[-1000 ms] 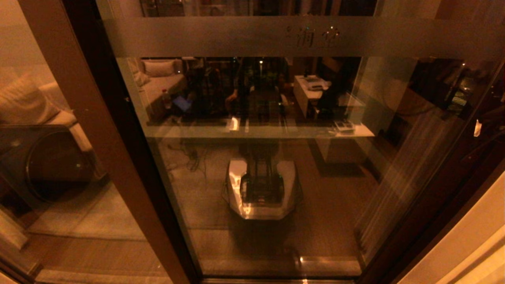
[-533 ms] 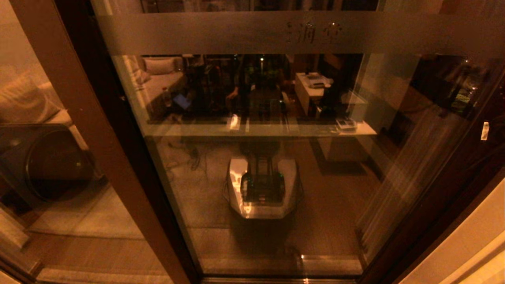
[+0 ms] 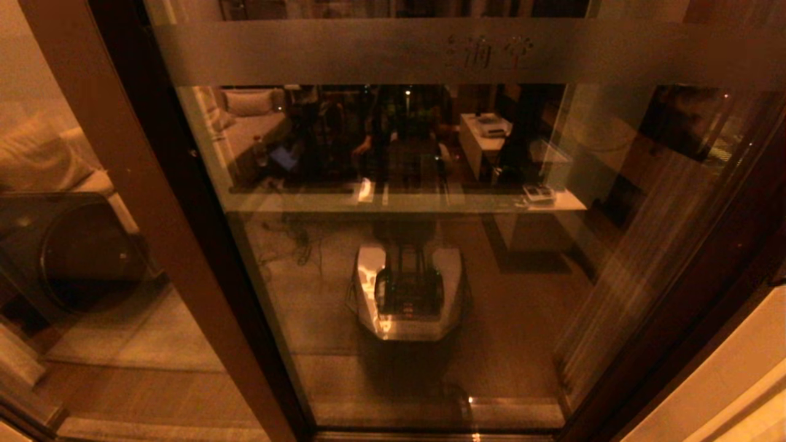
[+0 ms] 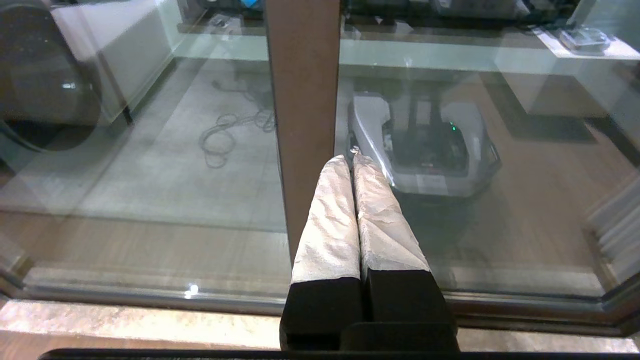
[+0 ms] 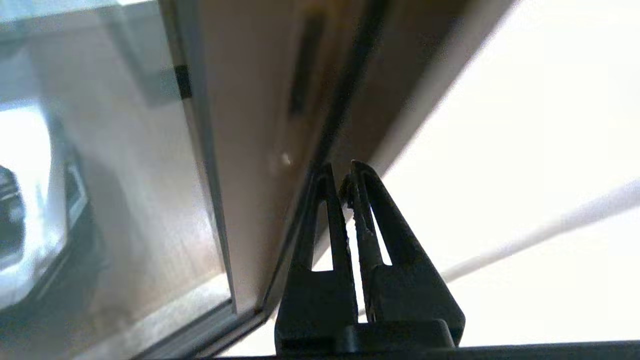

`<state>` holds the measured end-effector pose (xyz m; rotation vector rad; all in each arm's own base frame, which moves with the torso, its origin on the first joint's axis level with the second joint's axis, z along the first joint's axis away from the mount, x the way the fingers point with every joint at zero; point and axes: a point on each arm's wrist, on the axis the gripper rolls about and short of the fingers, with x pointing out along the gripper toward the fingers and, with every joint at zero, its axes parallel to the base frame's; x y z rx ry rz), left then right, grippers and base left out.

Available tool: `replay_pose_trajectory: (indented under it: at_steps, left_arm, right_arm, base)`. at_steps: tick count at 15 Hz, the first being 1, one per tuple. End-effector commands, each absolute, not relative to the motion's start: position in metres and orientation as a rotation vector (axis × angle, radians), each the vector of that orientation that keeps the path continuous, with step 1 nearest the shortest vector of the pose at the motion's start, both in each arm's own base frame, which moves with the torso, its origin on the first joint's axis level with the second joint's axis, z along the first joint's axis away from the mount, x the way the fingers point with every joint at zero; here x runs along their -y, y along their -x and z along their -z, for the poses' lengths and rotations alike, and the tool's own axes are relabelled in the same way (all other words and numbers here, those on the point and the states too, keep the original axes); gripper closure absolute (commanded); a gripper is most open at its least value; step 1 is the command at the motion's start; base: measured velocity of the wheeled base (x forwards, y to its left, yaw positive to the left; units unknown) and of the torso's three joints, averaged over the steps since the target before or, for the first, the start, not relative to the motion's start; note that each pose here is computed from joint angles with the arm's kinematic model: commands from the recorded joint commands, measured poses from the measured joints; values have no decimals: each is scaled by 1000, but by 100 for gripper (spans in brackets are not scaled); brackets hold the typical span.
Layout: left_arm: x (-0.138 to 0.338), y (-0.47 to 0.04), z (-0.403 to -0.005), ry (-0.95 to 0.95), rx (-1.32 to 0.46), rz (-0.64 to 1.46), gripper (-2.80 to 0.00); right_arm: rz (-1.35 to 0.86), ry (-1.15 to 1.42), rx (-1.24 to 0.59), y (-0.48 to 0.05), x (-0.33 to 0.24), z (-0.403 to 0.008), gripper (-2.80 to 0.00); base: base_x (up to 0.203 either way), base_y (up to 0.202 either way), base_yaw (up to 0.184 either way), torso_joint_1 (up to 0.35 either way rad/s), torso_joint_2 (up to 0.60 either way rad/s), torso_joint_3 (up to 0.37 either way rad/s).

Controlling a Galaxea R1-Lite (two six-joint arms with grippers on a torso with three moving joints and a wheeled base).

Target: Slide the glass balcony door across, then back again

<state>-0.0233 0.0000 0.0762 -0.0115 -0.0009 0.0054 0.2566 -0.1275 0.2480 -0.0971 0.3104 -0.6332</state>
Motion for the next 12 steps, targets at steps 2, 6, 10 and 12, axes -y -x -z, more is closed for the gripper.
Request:
replay_pose_trajectory:
  at_steps: [2, 6, 10, 12]
  left_arm:
    - [0, 23, -76, 12, -1, -6, 0]
    - [0, 23, -76, 12, -1, -6, 0]
    - [0, 23, -76, 12, -1, -6, 0]
    - [0, 23, -76, 12, -1, -6, 0]
  right_arm:
    - [479, 86, -224, -215, 112, -265, 0]
    - [-170, -31, -173, -157, 70, -269, 0]
    - [-650, -362, -280, -102, 20, -279, 0]
    - [-823, -449, -323, -85, 3, -286, 0]
  base:
    - [0, 0, 0, 0, 0, 0]
    - [0, 0, 0, 0, 0, 0]
    - [0, 0, 0, 0, 0, 0]
    - [0, 0, 0, 0, 0, 0]
